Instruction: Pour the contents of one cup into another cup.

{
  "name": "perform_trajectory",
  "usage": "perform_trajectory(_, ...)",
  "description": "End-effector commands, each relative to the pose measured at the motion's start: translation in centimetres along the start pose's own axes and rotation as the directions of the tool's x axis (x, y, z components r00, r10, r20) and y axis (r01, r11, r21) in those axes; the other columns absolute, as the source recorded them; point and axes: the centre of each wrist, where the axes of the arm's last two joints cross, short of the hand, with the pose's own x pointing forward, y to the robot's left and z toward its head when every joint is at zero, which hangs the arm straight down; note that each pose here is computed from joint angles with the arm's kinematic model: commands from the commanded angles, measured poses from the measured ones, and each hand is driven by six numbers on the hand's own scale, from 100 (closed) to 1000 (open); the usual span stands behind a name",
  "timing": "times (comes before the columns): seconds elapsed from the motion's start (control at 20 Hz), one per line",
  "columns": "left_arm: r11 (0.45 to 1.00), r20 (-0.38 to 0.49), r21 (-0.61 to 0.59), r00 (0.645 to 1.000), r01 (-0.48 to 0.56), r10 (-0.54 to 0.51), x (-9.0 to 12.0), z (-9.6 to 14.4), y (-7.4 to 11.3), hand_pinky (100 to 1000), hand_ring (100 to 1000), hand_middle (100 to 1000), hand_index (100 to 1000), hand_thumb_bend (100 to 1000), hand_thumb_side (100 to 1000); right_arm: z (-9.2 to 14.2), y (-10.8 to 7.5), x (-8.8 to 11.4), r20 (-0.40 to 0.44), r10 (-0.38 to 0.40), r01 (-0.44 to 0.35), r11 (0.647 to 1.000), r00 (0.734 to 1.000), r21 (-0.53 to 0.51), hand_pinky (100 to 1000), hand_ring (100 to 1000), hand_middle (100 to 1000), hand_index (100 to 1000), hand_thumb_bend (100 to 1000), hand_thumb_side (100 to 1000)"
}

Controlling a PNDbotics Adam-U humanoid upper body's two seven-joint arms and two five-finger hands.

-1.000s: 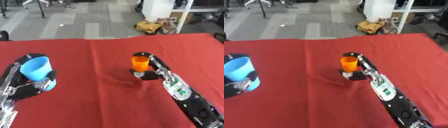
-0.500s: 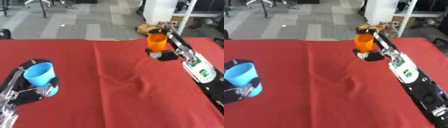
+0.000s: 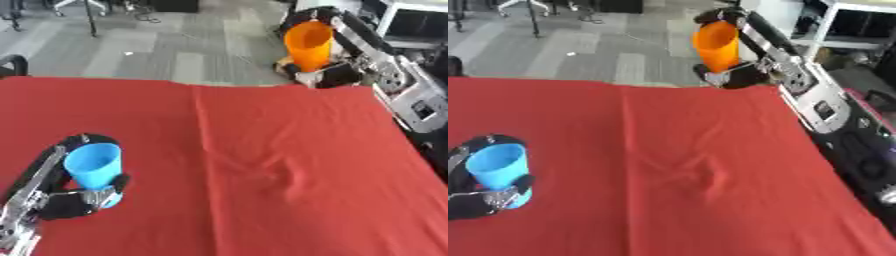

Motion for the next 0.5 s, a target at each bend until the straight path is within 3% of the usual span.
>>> perform_trajectory(0.05,0.998,0.024,-0.045,0.998,0.051,-0.05,0.3,-1.1,0.2,308,451,480,649,316,100,-2.0,-0.1,1.3,0.068,0.024,-0.027,0.999,0.997,0.036,375,342,683,856,251,100)
perform_trajectory(0.5,0.987,0.075,-0.113,0.992,0.111,-0.103,-0.2,-3.7,-1.3,307,449,477,648,337,100,-6.9,3.4,4.3,0.203,-0.102,0.084,0.992,0.974,0.096,358,329,676,851,250,100)
